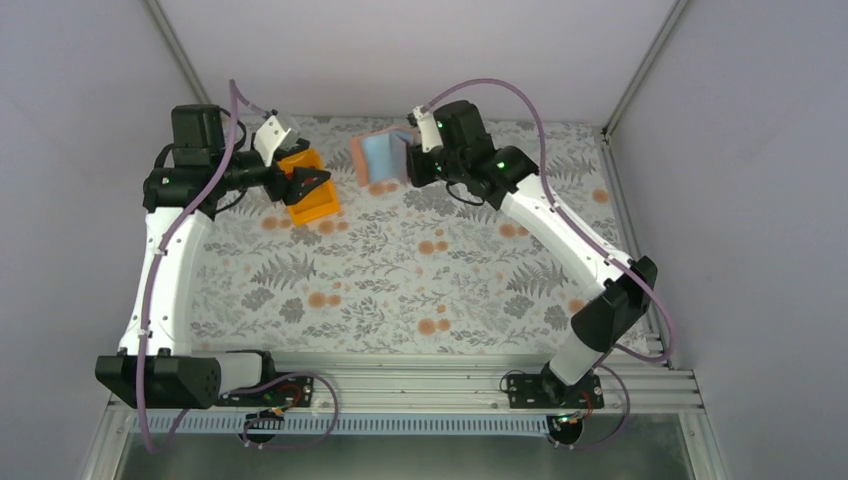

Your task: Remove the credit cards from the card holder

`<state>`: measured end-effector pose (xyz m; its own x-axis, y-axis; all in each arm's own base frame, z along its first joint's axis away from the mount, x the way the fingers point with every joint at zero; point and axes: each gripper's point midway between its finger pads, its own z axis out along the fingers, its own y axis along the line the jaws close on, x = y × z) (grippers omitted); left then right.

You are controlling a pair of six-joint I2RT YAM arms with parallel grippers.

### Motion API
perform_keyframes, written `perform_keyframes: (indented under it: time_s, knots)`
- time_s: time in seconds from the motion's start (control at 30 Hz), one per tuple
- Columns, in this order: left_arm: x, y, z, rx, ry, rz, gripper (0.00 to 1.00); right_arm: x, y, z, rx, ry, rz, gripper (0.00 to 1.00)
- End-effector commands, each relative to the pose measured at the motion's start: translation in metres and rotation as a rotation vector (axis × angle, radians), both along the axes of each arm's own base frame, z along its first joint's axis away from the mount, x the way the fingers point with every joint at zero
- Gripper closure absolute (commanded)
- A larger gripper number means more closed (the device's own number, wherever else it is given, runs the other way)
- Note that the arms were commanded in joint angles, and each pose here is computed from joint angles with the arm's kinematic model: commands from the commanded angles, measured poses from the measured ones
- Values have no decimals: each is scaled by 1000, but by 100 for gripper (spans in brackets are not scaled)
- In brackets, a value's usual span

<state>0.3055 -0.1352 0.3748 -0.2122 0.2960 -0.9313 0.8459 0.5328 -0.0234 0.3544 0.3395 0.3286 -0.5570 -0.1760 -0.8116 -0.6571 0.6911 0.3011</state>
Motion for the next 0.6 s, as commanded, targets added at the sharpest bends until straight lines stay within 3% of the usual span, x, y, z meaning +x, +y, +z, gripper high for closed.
perform_keyframes:
  time_s: [0.0, 0.1, 0.17, 0.57]
  knots:
    - [16, 13, -11, 40, -3, 107, 13, 44, -86, -20, -337, -26, -502, 96]
    - [22, 16, -21, 23, 42, 144, 4, 54, -120, -58, -622, 9, -642, 96]
    - [23, 15, -26, 14, 62, 153, 0, 54, -124, -78, -728, 42, -642, 96]
    - [30, 7, -56, 7, 149, 168, 0, 45, -49, -97, -552, 121, -373, 96]
